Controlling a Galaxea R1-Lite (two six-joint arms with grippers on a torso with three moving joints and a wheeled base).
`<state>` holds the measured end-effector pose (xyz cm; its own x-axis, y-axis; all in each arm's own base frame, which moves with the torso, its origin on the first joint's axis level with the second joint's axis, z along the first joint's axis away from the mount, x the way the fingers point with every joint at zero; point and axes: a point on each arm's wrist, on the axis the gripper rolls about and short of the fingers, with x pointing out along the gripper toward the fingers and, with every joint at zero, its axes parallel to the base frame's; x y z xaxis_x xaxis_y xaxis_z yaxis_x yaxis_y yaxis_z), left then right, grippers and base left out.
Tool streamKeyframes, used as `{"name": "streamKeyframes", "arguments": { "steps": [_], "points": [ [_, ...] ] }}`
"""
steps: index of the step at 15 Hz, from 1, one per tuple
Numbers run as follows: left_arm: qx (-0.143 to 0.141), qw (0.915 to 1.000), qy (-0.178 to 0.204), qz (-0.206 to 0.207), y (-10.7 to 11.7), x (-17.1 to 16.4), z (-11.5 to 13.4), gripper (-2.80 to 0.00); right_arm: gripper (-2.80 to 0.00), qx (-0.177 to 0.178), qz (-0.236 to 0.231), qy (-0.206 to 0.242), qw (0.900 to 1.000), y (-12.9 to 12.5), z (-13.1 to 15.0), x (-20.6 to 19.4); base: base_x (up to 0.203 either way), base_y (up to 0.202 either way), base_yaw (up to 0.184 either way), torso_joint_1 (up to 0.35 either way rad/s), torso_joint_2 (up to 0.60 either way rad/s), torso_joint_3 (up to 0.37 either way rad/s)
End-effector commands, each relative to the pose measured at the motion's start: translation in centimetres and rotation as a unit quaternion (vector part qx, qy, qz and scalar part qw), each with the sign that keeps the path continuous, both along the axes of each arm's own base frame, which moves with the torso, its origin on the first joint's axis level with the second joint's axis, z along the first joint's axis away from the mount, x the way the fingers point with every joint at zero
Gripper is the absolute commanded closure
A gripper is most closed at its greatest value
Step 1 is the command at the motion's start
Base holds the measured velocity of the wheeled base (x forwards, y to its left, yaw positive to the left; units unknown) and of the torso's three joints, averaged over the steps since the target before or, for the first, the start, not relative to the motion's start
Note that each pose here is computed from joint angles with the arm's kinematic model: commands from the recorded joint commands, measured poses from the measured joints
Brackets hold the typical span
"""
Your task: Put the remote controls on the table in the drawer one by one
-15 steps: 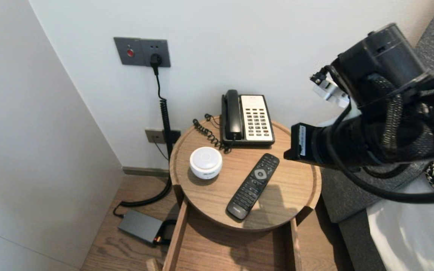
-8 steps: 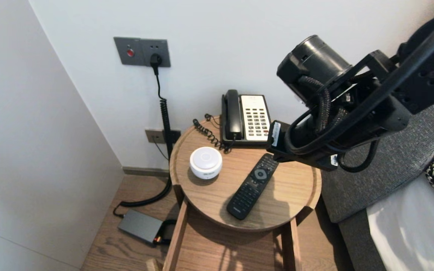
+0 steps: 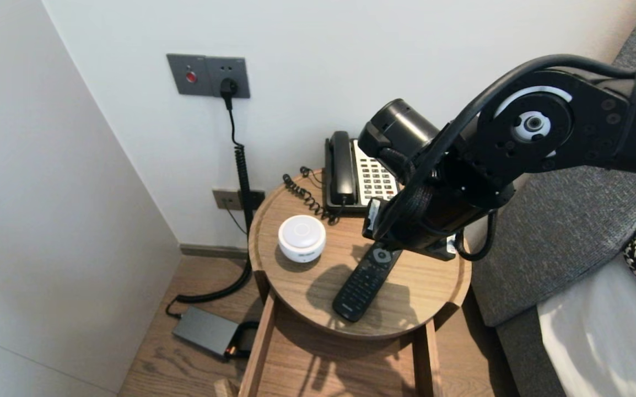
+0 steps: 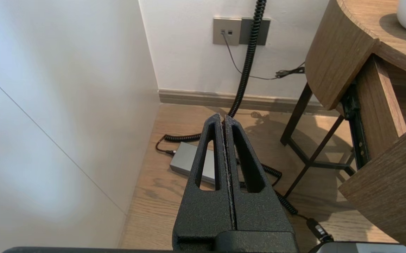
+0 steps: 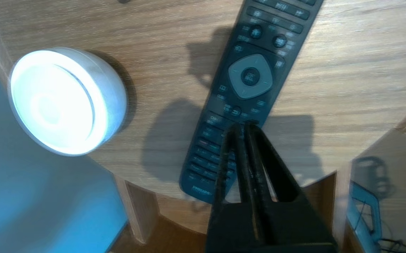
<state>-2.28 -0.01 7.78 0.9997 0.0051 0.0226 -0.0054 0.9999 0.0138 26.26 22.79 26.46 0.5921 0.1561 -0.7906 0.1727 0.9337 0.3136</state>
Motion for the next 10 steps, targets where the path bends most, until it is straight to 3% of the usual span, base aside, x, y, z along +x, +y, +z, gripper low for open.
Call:
{"name": "streamKeyframes", "arguments": {
  "steps": [1,5,10],
  "points": [
    [0.0,1.0,0.006,0.0,0.0,0.1,-0.4,0.0,-2.8,0.001,-0.012,-0.01,1.0,0.2,-0.2,0.5,0.0,0.0,0.0,0.0,0.0,0.0],
    [0.0,1.0,0.007,0.0,0.0,0.1,-0.4,0.0,-2.8,-0.007,-0.023,-0.029,0.999,0.5,-0.4,0.9,0.0,0.0,0.0,0.0,0.0,0.0],
    [0.0,1.0,0.007,0.0,0.0,0.1,-0.4,0.0,-2.8,-0.045,-0.051,-0.042,0.997,0.8,-1.5,1.6,0.0,0.0,0.0,0.0,0.0,0.0]
  ]
}}
